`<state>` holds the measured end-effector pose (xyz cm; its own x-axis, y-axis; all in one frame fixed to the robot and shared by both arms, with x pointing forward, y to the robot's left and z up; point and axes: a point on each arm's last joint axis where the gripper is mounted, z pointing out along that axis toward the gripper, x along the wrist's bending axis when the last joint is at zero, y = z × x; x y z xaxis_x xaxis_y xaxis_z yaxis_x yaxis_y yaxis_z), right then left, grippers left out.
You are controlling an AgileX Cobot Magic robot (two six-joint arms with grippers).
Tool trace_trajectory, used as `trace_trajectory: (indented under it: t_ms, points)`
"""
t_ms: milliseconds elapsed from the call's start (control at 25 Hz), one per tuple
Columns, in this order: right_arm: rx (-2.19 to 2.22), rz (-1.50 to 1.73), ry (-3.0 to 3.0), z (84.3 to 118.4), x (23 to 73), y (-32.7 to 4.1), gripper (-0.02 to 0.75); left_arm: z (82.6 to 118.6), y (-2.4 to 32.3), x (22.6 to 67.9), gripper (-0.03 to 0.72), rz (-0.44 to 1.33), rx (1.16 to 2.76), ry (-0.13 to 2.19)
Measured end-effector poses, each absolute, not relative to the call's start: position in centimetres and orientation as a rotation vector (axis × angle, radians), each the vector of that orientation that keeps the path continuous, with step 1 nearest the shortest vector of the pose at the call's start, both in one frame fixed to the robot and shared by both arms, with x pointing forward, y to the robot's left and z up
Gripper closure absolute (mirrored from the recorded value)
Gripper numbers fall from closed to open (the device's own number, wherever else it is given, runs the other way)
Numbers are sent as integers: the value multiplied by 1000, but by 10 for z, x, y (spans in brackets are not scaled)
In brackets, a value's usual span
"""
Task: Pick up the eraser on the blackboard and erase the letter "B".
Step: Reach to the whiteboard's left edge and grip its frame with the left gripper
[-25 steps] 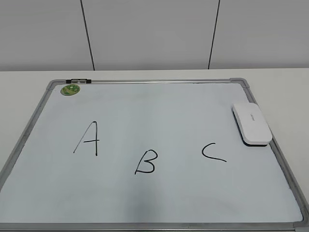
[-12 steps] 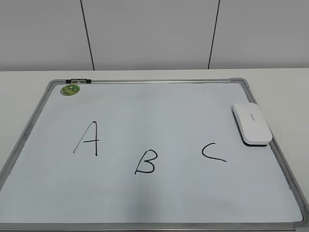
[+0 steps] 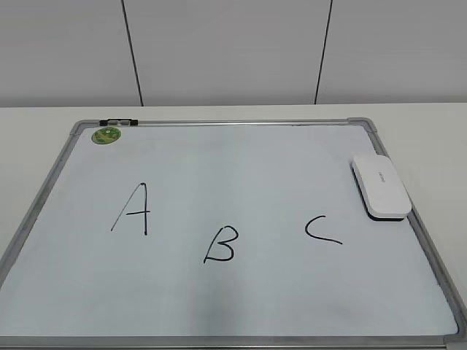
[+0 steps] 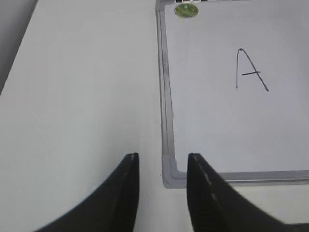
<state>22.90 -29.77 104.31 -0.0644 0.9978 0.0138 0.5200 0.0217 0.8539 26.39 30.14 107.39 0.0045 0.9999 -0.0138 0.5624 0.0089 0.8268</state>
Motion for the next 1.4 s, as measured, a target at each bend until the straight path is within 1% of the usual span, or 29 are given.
trace_trajectory:
  t_ms: [240, 640, 760, 920, 1080, 1400]
  points:
    - [1566, 945, 1657, 1043, 229, -298, 183, 1080, 301, 306, 445, 722, 1718, 1767]
    - [1566, 945, 1657, 1043, 229, -298, 183, 1106, 299, 394, 444, 617, 1812, 1868]
    - [1566, 945, 1657, 1043, 229, -298, 183, 1106, 299, 424, 444, 574, 1827, 1914]
    - [1566, 945, 1657, 1043, 229, -298, 183, 1100, 298, 461, 442, 520, 1866, 1959]
    - [1566, 945, 1657, 1043, 229, -298, 183, 1087, 298, 494, 435, 461, 1908, 2006]
    - [1566, 945, 1657, 1043, 229, -298, 183, 1040, 296, 546, 429, 318, 1997, 2102]
